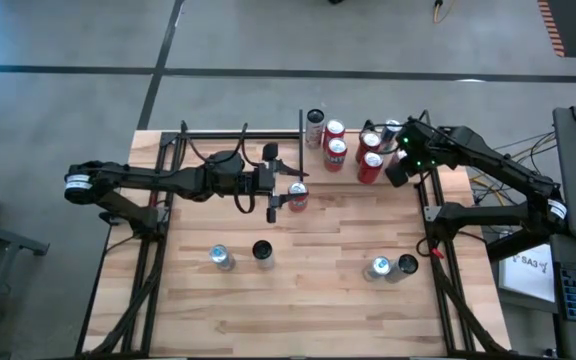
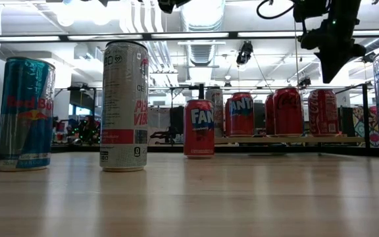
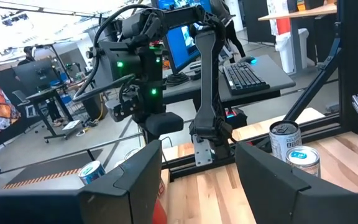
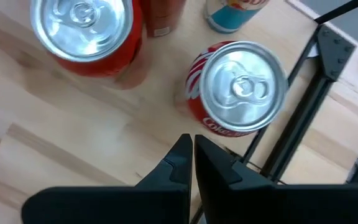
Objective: Place canned beverage on shelf
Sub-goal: Put the red white soda can on the shelf
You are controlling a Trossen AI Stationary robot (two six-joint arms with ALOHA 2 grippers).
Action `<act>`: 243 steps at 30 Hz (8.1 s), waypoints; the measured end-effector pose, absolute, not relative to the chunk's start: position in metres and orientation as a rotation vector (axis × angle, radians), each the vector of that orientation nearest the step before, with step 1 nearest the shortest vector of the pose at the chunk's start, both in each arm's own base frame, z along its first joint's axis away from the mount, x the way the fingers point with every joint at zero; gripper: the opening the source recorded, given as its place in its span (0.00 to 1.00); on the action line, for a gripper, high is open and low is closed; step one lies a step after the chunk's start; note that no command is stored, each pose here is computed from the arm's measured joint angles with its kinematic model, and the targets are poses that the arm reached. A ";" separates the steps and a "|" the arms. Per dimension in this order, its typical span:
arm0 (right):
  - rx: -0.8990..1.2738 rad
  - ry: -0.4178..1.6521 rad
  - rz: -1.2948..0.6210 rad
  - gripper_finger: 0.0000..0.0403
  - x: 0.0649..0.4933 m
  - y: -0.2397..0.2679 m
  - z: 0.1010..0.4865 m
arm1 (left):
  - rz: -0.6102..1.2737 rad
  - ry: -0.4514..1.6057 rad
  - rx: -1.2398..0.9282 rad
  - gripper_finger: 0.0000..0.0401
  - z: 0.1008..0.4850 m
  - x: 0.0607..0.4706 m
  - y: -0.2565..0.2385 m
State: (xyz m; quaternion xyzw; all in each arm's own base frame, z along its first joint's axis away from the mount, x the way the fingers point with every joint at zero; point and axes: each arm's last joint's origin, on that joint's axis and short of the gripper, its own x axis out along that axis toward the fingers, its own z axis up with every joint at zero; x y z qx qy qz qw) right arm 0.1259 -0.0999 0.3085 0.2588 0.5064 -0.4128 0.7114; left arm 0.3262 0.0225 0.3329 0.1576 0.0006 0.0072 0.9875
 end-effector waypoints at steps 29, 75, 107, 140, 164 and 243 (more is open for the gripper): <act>0.500 1.232 -0.942 0.02 0.122 -0.100 0.289 | 0.015 -0.008 0.276 0.47 0.334 0.326 0.023; 0.437 1.224 -1.004 0.02 0.119 -0.108 0.295 | 0.013 -0.005 0.224 0.47 0.333 0.326 0.022; 0.538 1.161 -0.918 0.02 0.141 -0.123 0.295 | 0.009 0.033 0.224 0.47 0.330 0.326 0.022; 0.512 1.221 -0.984 0.02 0.133 -0.119 0.318 | 0.008 0.035 0.220 0.47 0.329 0.326 0.022; 0.440 1.172 -1.025 0.02 0.156 -0.140 0.308 | 0.008 0.038 0.219 0.47 0.329 0.326 0.022; 0.610 1.316 -0.787 0.02 0.140 -0.118 0.311 | 0.009 0.043 0.198 0.47 0.329 0.326 0.022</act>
